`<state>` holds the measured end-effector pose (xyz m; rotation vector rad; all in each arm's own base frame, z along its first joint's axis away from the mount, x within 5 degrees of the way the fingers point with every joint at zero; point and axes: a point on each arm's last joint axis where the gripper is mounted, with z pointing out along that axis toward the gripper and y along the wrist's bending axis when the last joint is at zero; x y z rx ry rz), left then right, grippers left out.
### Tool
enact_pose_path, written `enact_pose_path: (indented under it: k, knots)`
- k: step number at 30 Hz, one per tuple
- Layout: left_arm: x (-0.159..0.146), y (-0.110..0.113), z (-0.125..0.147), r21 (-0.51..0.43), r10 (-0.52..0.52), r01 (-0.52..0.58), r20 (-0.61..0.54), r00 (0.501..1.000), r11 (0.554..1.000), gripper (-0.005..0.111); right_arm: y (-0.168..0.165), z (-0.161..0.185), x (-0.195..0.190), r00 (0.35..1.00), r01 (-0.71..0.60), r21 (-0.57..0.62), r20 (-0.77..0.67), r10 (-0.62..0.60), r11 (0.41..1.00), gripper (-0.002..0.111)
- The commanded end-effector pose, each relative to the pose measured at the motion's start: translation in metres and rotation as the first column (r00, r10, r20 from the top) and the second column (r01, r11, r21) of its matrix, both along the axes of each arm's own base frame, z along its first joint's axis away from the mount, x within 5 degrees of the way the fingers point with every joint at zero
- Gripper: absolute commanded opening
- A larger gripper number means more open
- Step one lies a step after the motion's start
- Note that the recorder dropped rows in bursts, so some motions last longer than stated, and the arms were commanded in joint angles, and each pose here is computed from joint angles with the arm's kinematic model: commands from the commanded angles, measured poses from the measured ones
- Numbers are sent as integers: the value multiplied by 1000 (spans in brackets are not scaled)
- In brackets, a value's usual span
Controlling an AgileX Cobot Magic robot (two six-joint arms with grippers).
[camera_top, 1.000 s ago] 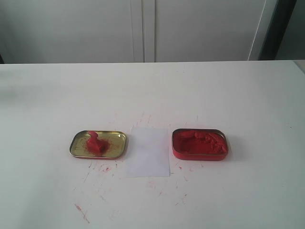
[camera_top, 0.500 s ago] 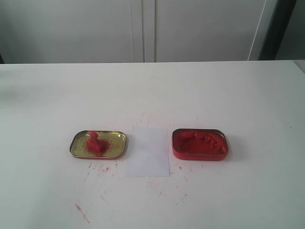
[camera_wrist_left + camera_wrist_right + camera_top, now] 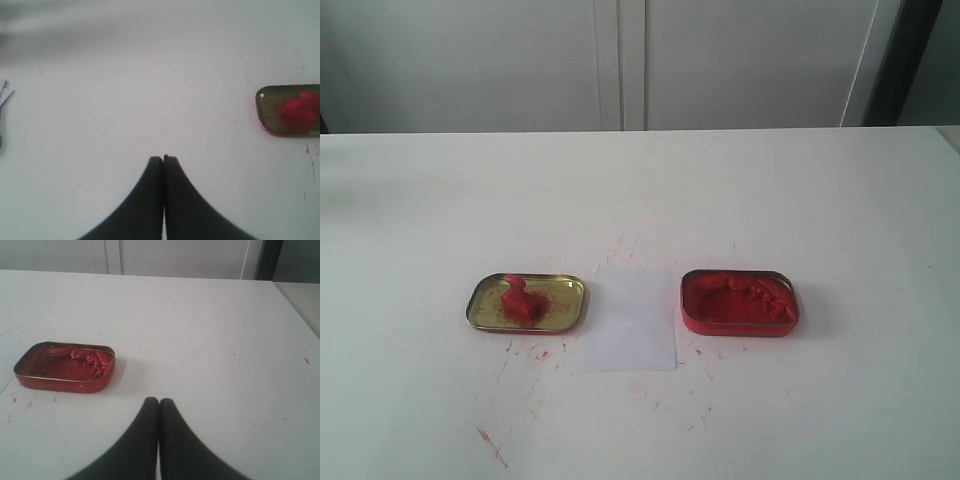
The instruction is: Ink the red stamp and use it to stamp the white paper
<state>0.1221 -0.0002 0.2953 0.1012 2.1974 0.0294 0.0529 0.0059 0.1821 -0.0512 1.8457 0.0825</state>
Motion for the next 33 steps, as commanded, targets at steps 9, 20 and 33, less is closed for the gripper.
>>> enact_pose_path:
  k: [9, 20, 33]
  knots:
    - [71, -8, -3, -60, -124, 112, -258, 958, 992, 0, 0, 0, 0, 1000, 0, -3, 14, 0, 1000, 0]
    - [131, -35, -18, -69, -278, 276, -431, 859, 959, 0, 0, 0, 0, 1000, 0, -3, 14, 0, 1000, 0]
    - [190, -47, -37, -94, -315, 312, -510, 800, 945, 0, 0, 0, 0, 1000, 0, -3, 14, 0, 1000, 0]
